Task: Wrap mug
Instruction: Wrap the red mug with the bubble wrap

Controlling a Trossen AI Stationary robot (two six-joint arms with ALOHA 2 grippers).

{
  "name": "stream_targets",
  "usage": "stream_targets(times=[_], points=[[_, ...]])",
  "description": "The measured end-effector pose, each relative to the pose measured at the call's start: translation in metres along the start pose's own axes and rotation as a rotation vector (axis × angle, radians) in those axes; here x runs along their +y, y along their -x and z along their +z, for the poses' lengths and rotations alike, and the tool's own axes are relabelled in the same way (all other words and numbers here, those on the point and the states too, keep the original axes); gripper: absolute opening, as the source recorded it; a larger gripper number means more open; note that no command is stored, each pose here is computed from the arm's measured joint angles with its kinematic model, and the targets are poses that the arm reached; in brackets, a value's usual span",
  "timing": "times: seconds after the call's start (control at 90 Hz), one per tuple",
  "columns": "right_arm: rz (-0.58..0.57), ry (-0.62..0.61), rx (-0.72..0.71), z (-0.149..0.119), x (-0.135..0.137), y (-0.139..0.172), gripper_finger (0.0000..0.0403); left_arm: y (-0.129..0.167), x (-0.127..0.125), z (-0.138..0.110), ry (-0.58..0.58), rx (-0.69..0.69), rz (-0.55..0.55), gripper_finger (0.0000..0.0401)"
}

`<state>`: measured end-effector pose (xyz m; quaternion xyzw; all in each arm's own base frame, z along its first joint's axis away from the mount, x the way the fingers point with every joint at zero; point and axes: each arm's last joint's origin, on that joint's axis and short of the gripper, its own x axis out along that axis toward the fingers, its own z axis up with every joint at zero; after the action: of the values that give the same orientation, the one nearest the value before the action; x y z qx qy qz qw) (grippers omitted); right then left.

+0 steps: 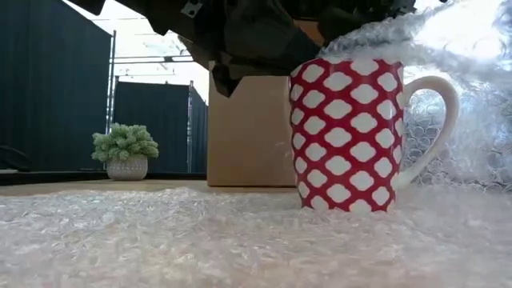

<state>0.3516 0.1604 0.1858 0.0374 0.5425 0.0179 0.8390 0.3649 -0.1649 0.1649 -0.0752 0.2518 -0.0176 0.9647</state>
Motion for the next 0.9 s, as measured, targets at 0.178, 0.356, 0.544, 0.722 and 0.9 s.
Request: stream_targets(times=[0.178, 0.356, 0.544, 0.722, 0.9], points=[[0.043, -0.020, -0.050, 0.001, -0.003, 0.038, 0.0024, 0.000, 0.000, 0.000, -0.001, 0.003, 0.000, 0.0000], [0.067, -0.028, -0.109, 0.002, -0.007, 0.071, 0.0043, 0.000, 0.000, 0.000, -0.001, 0.004, 0.000, 0.0000], [0.024, -0.016, -0.146, 0.001, -0.011, 0.087, 0.0063, 0.000, 0.000, 0.000, -0.001, 0.003, 0.000, 0.0000], [-0.148, -0.004, -0.199, 0.004, -0.022, 0.087, 0.0073, 0.000, 0.000, 0.000, -0.001, 0.004, 0.000, 0.0000], [-0.203, -0.025, -0.149, 0.012, -0.045, 0.070, 0.0090, 0.000, 0.000, 0.000, -0.001, 0.004, 0.000, 0.0000]])
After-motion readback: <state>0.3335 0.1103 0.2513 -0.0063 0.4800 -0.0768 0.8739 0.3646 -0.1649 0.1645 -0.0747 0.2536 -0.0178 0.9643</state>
